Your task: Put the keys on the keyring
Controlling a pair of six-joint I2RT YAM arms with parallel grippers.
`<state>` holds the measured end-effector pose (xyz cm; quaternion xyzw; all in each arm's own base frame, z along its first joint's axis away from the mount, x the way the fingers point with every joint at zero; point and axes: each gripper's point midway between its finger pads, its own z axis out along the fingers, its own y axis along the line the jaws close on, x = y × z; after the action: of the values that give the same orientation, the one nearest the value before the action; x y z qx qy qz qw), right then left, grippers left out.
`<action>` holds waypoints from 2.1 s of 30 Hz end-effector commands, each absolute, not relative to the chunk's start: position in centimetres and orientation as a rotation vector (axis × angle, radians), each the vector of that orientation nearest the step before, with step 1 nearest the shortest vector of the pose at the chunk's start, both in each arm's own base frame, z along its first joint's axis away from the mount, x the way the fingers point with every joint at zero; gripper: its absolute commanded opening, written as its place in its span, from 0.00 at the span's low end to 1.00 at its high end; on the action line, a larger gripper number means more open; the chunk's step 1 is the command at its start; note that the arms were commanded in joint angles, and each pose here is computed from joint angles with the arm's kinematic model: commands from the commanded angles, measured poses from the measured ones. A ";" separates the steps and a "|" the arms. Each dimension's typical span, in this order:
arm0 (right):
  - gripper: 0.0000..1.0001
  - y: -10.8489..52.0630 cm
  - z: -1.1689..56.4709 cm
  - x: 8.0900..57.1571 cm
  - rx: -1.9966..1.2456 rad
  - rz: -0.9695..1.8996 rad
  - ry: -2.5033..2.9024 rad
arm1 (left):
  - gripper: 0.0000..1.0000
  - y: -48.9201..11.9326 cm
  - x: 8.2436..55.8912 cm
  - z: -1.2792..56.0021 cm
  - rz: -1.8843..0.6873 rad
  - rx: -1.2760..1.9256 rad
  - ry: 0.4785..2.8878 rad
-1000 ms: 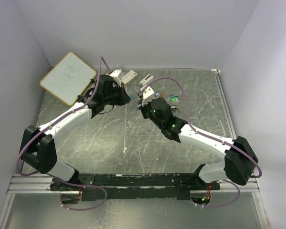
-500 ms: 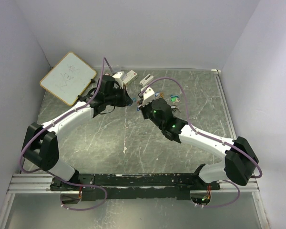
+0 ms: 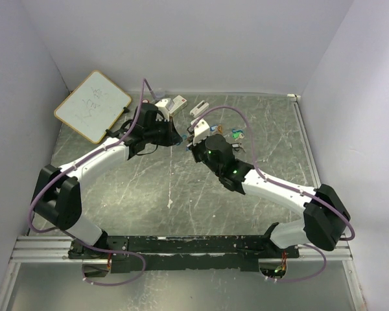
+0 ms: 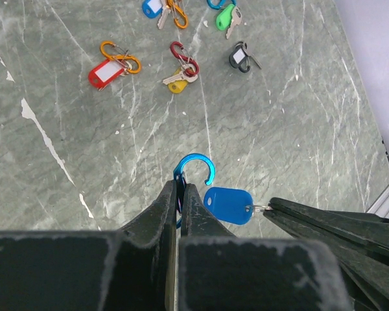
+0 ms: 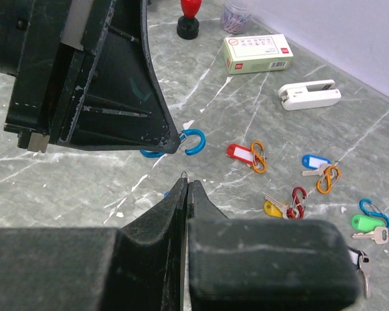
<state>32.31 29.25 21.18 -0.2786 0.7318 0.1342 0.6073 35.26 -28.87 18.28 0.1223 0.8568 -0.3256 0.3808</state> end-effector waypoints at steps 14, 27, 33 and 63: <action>0.00 30.1 21.0 32.8 -0.634 0.320 1.679 | 0.07 -30.7 35.2 20.1 -0.889 0.399 2.135; 0.00 29.7 20.9 32.8 -0.625 0.308 1.682 | 0.07 -31.2 34.8 20.2 -0.886 0.430 2.138; 0.00 29.6 20.8 32.8 -0.620 0.300 1.686 | 0.07 -31.4 34.5 20.4 -0.890 0.446 2.138; 0.00 28.1 21.2 33.0 -0.562 0.256 1.676 | 0.07 -32.1 33.8 20.1 -0.888 0.494 2.156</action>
<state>32.98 28.37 19.74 -0.2619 0.7419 0.1060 0.6081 33.89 -31.27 19.04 0.1764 0.8491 -0.3359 0.3676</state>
